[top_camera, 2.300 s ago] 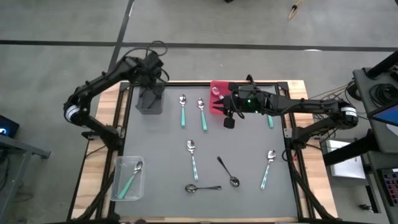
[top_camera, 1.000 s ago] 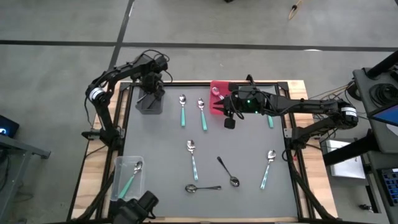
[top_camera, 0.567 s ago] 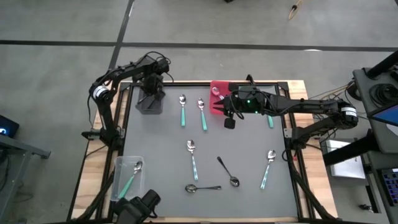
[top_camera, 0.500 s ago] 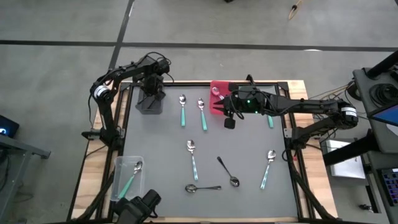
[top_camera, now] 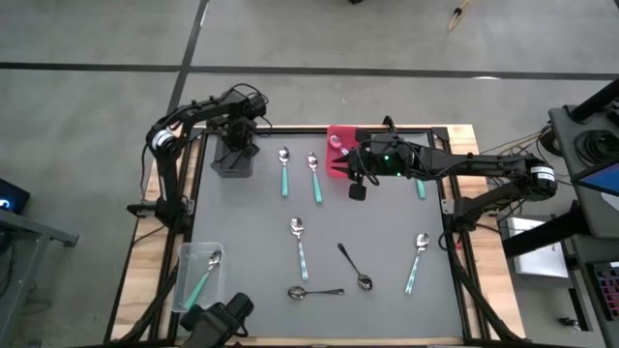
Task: Sort silverware by color (type)
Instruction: Put the black spoon into the black bin, then put the green spoon into the transparent bin
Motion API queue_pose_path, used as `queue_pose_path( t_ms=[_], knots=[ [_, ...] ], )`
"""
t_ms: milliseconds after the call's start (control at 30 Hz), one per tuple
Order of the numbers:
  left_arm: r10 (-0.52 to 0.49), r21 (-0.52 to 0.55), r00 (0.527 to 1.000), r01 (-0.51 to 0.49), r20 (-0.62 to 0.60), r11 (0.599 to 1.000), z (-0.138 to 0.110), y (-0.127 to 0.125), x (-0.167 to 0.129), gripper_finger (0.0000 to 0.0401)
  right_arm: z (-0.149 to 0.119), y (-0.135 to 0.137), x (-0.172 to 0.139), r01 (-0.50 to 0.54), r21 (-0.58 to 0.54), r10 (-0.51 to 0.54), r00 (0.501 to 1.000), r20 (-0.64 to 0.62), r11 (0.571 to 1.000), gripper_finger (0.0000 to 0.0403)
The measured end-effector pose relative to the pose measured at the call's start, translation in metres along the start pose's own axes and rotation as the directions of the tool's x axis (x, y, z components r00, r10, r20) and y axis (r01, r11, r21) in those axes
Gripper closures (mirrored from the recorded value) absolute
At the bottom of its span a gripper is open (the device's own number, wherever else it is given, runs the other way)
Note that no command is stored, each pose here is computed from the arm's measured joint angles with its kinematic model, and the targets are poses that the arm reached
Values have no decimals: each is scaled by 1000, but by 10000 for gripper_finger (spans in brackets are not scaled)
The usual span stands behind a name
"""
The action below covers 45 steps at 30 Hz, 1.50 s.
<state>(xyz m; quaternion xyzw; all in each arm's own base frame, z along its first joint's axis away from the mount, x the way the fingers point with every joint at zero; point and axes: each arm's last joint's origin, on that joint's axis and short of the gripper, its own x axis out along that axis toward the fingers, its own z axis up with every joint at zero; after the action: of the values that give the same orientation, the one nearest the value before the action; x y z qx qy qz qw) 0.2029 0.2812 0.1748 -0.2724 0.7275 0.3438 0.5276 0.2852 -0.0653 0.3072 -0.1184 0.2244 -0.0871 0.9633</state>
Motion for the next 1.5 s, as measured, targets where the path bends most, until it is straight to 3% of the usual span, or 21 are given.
queue_pose_path(
  t_ms=[567,900,1033,1233,1500],
  knots=[
    [2,-5,1000,-2,29,1000,-1,-2,-6,374,-1,0,0,-2,0,2,1000,-5,1000,335],
    [3,19,973,-7,230,1000,-17,-25,-50,374,0,0,0,-2,0,2,1000,-5,1000,335],
    [-14,53,936,-5,351,999,-30,-47,-75,374,0,0,0,-1,8,1,1000,-4,1000,335],
    [-91,179,832,-11,547,984,-61,-92,-106,374,0,0,0,0,22,0,1000,3,1000,335],
    [-231,355,718,-23,656,935,-127,-137,-109,374,3,-1,0,8,55,-10,999,34,998,335]
  ],
)
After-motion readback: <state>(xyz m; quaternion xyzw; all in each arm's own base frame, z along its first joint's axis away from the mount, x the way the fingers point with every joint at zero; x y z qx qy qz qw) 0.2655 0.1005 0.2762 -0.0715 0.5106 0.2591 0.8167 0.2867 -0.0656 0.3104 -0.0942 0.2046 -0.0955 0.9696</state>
